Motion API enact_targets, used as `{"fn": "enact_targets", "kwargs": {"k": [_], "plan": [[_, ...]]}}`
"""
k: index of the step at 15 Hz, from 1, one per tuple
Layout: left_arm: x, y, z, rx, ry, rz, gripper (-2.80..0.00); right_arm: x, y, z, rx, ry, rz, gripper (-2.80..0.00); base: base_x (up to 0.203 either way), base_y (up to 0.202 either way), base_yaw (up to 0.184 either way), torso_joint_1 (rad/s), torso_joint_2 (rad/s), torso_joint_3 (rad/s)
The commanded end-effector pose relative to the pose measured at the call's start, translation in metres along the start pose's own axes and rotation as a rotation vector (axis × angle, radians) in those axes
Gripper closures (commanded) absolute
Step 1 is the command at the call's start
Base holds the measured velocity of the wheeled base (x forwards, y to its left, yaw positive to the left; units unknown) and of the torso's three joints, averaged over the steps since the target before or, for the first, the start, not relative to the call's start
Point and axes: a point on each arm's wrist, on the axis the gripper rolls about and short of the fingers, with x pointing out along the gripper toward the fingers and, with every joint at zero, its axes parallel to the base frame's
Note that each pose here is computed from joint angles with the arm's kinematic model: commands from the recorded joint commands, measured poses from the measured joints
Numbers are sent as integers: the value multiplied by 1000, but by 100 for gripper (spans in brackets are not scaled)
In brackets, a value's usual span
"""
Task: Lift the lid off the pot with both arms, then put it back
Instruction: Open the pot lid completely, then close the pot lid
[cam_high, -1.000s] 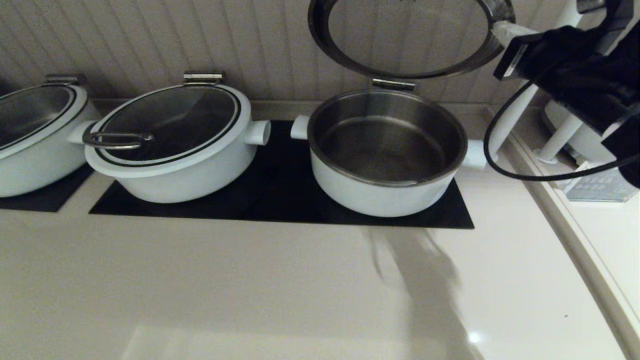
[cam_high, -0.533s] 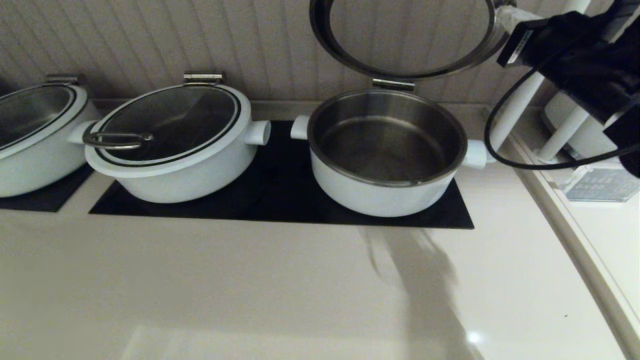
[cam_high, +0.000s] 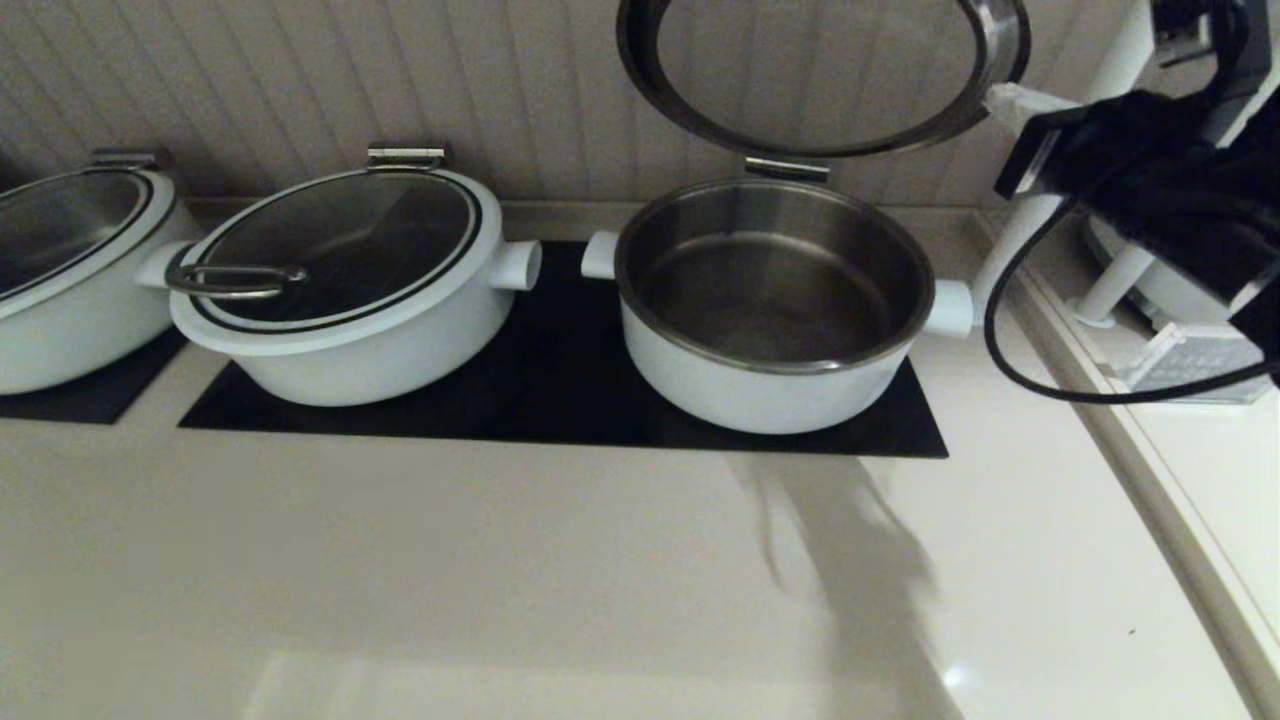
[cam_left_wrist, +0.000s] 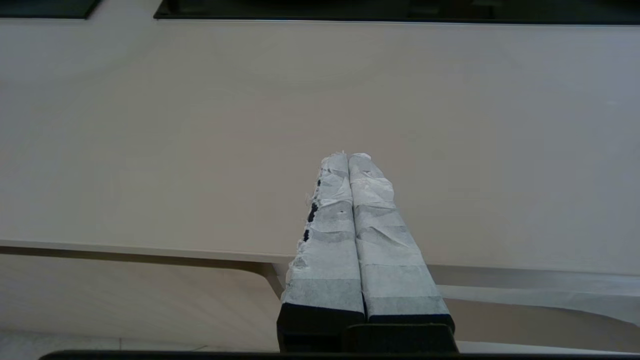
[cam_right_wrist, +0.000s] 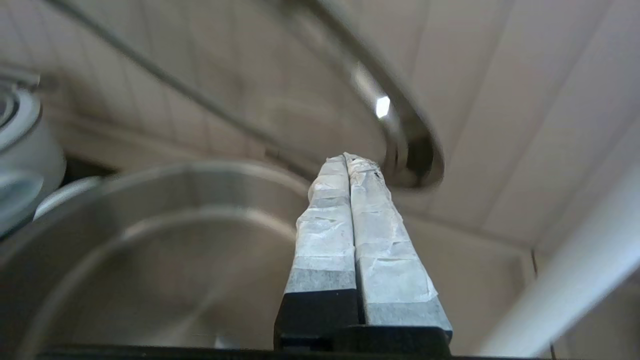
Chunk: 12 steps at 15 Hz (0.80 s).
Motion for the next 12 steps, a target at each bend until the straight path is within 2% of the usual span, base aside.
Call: {"fn": "enact_targets", "kwargs": {"k": [1, 6, 12], "plan": [[0, 0, 0, 0, -1, 1, 0, -9, 0, 6, -1, -4, 5, 0, 0, 0, 0, 0, 0, 0], [0, 0, 0, 0, -1, 2, 0, -35, 1, 17, 1, 34, 10, 0, 0, 0, 0, 0, 0, 0], [0, 0, 0, 0, -1, 2, 0, -79, -8, 54, -15, 11, -28, 0, 0, 0, 0, 0, 0, 0]]}}
